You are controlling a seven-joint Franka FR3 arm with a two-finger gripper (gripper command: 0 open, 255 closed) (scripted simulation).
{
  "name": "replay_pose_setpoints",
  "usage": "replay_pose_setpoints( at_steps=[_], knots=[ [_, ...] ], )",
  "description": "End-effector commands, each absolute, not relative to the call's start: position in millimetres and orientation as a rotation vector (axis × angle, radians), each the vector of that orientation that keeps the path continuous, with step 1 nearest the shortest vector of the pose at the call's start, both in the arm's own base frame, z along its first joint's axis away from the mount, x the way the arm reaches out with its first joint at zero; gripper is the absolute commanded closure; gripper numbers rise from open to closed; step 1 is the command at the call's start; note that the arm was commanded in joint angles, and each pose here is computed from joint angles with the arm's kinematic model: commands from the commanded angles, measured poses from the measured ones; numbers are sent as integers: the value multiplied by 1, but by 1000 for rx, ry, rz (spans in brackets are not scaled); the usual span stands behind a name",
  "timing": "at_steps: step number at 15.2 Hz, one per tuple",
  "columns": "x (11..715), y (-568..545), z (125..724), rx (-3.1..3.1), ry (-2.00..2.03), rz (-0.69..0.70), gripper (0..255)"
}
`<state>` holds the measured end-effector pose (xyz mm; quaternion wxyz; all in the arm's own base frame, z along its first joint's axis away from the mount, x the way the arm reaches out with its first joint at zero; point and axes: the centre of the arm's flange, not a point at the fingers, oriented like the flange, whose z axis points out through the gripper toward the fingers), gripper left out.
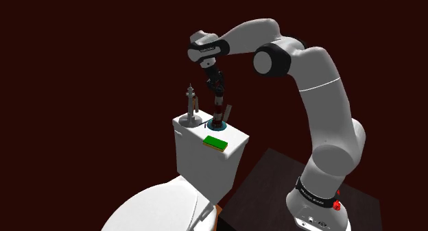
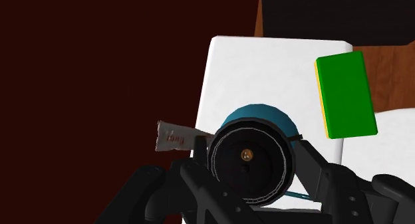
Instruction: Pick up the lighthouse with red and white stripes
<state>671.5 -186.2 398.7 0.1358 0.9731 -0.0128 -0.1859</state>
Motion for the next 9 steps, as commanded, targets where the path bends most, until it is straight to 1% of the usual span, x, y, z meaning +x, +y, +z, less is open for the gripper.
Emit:
replay_pose_setpoints(
  at_steps=[1, 7, 9],
  knots=[
    [672, -186, 410, 2818, -37, -538, 255],
    [672, -186, 442, 2818, -37, -538, 255],
    [672, -186, 442, 2818, -37, -538, 255]
  ],
)
